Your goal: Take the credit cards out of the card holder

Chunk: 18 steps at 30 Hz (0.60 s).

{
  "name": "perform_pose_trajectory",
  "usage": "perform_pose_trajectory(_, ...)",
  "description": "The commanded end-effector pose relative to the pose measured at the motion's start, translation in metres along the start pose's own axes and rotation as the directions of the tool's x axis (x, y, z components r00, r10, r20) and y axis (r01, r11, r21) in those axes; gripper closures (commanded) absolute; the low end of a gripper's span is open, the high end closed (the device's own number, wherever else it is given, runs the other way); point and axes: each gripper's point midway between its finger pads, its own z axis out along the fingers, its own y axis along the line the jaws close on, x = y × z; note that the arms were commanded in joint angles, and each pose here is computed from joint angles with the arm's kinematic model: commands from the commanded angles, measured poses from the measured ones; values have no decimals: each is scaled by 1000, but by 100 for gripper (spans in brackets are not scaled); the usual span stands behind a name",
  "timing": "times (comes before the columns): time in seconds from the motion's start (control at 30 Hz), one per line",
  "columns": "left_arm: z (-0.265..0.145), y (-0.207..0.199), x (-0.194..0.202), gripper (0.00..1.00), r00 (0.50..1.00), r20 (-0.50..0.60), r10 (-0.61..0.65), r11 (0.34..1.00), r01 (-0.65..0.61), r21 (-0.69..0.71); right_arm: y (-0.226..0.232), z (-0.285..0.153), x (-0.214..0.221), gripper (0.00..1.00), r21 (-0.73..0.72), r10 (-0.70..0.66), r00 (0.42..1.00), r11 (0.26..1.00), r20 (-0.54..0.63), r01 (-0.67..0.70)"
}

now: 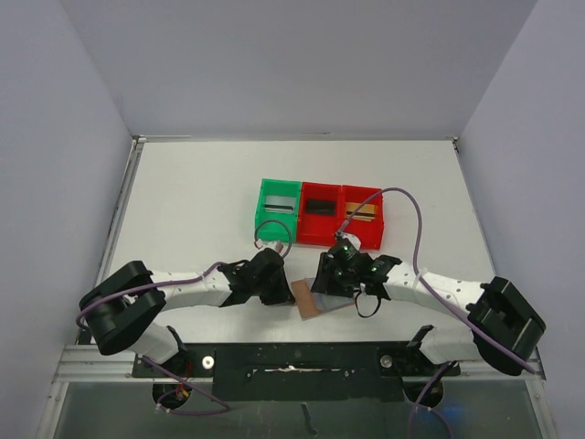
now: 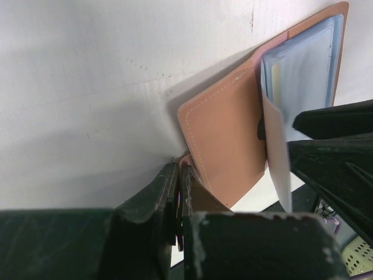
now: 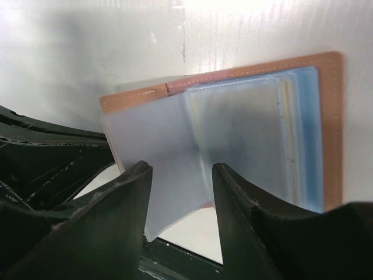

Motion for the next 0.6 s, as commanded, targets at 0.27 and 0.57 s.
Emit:
perform_pose_trajectory(0.27, -3, -17, -8, 100, 999, 15, 39, 999, -40, 28, -32, -34, -36, 37, 178, -56, 991, 984, 119, 34)
perform_pose_trajectory(0.57, -3, -24, -11, 100, 999, 15, 46, 998, -47, 40, -27, -12, -21, 41, 196, -99, 994, 977, 37, 90)
